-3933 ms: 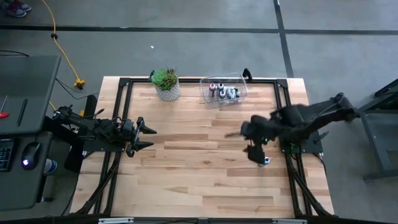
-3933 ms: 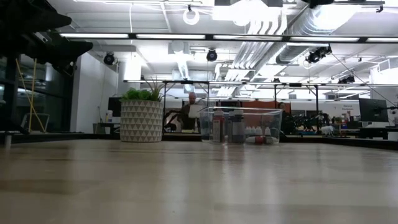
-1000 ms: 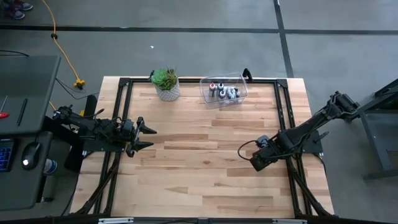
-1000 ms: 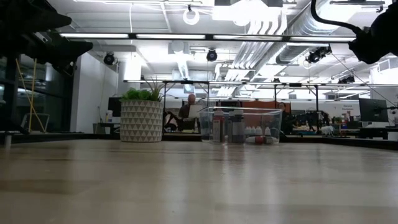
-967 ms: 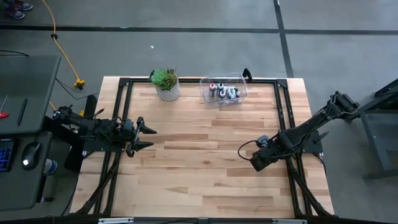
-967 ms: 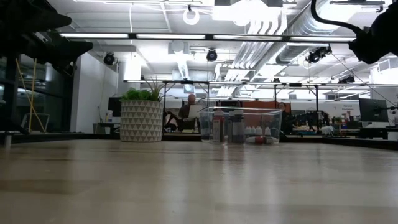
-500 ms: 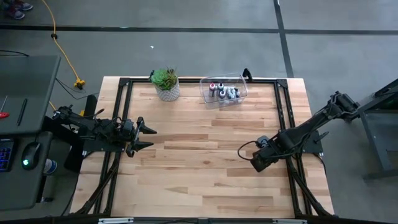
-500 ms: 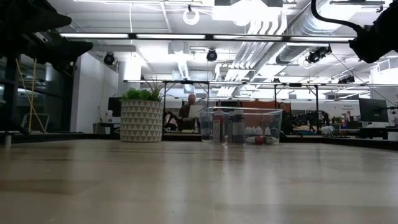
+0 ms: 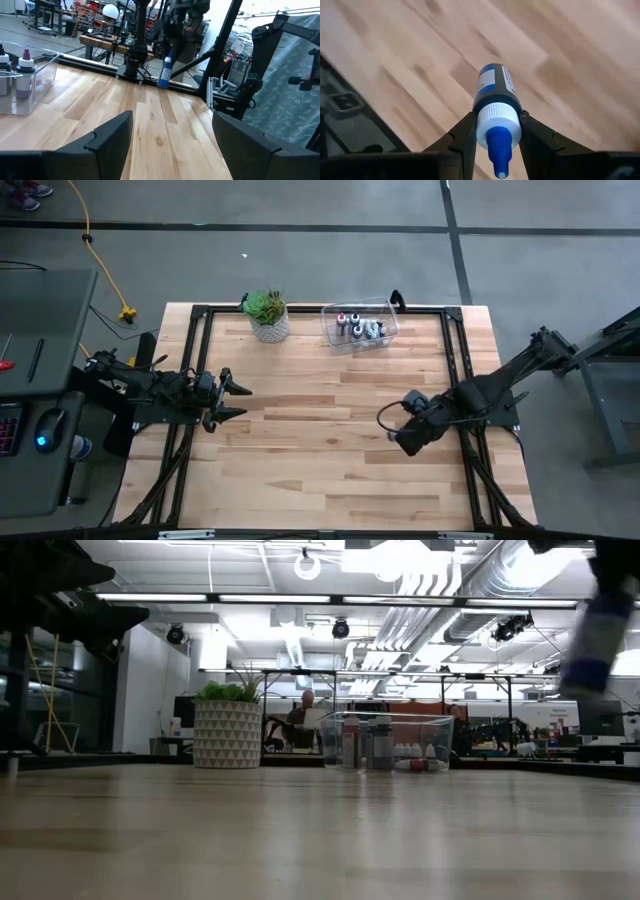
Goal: Pick & Place food coloring
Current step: Put the large blue food coloring bottle into the bin
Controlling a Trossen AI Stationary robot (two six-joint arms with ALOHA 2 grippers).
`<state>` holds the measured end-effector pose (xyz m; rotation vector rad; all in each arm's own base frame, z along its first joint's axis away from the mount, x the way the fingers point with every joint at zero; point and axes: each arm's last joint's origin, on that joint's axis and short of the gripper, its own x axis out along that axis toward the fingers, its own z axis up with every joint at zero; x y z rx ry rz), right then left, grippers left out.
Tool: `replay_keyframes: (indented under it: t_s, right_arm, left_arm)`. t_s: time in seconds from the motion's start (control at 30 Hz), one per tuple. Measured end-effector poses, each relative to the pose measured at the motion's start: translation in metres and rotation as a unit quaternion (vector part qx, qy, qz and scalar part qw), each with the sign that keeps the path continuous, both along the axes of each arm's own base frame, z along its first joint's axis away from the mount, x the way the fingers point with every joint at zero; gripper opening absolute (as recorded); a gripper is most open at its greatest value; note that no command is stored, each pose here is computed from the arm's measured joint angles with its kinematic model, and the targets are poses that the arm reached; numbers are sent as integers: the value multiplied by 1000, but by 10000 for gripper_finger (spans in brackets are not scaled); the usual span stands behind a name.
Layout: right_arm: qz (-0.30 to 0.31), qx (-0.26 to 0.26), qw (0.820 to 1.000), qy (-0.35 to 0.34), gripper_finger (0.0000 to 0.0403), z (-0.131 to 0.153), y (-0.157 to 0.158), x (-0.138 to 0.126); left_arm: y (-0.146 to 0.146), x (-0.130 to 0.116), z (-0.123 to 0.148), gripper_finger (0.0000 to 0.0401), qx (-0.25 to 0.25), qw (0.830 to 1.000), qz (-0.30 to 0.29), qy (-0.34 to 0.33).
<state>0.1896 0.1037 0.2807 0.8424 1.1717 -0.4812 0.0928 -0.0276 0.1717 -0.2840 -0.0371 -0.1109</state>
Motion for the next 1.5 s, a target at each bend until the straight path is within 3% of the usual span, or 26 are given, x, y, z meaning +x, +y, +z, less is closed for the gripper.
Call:
replay_keyframes:
  t_s: [0.3, 0.63, 0.87, 1.17, 1.3, 1.5]
  right_arm:
    - [19, -101, 985, -139, 113, 51, -18, 21]
    - [41, -275, 936, -215, 112, 114, -55, 54]
    - [89, -384, 898, -194, 112, 150, -93, 94]
    - [144, -461, 864, -141, 112, 175, -162, 139]
    - [152, -479, 860, -87, 112, 168, -195, 153]
    - [169, -460, 872, -7, 112, 139, -238, 167]
  left_arm:
    - [0, 0, 0, 271, 0, 1000, 0, 0]
    - [0, 0, 0, 271, 0, 1000, 0, 0]
    - [0, 0, 0, 271, 0, 1000, 0, 0]
    - [0, 0, 0, 271, 0, 1000, 0, 0]
    - [0, 0, 0, 271, 0, 1000, 0, 0]
    - [0, 0, 0, 271, 0, 1000, 0, 0]
